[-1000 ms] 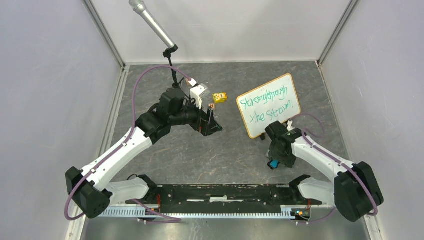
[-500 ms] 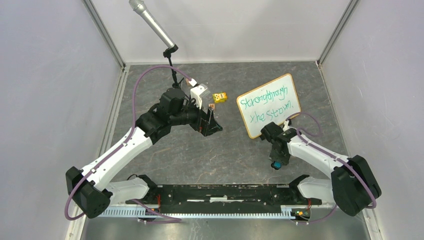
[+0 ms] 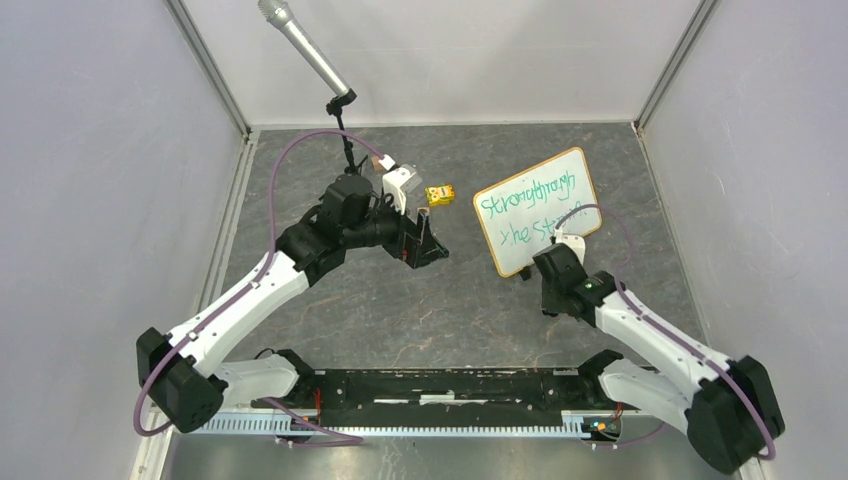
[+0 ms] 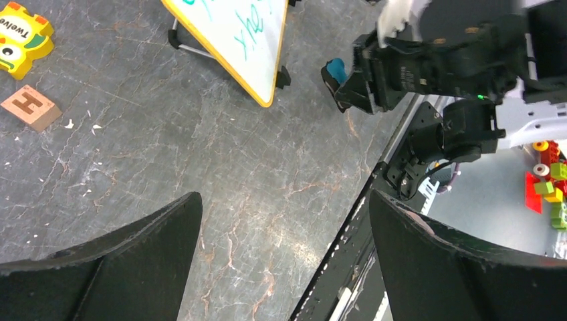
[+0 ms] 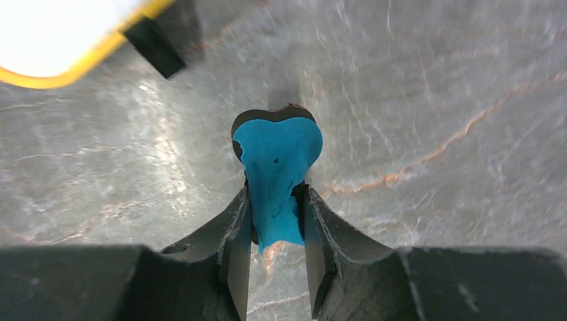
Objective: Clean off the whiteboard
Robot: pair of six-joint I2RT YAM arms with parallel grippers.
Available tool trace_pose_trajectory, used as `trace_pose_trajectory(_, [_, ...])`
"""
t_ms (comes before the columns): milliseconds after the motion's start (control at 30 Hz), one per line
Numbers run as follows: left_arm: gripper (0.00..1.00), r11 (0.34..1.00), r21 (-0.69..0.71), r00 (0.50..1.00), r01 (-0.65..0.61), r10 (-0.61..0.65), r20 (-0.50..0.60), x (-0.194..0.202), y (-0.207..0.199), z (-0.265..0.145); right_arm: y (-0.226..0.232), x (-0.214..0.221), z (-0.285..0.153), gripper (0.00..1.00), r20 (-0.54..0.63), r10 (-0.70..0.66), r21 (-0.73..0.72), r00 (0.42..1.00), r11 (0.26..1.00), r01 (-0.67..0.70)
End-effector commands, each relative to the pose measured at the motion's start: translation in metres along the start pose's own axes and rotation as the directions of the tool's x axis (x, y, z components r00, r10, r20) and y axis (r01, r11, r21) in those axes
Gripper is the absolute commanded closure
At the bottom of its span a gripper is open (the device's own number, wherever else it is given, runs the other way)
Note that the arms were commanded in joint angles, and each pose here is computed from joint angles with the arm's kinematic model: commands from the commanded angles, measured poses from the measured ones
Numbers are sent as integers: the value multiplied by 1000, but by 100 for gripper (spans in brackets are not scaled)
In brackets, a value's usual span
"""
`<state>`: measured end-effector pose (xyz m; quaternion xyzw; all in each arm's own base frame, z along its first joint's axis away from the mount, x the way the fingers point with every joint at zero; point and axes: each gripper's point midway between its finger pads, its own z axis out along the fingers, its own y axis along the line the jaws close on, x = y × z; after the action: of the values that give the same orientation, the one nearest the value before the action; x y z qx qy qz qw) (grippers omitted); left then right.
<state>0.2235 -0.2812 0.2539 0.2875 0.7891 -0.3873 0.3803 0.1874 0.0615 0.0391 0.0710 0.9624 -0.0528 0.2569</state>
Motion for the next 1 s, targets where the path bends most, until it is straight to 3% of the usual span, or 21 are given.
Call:
trace_pose_trajectory(0, [0,995,-12,995,98,-98,36,-6,13,14,18,-58,-18,90,273,-117,-107,955,983,151])
trace_pose_trajectory(200, [0,982,-84,982,169,-160,102,-12,47,16,46,-123,-40,87,490,-183,-133,852,951,280])
trace_pose_trajectory(433, [0,986,-165,987,-15,41,157,-9,44,3,107,-179,-62,85,650,-204,-235,732,862,449])
trace_pose_trajectory(700, [0,991,-110,984,71,-52,170,8,8,13,131,-204,-70,84,724,-178,-253,667,830,496])
trace_pose_trajectory(833, [0,982,-139,982,127,-105,154,10,14,30,140,-207,-72,82,752,-149,-276,643,814,511])
trace_pose_trajectory(967, [1,978,-122,967,170,-141,212,-4,19,53,147,-208,-64,82,757,-180,-261,629,798,543])
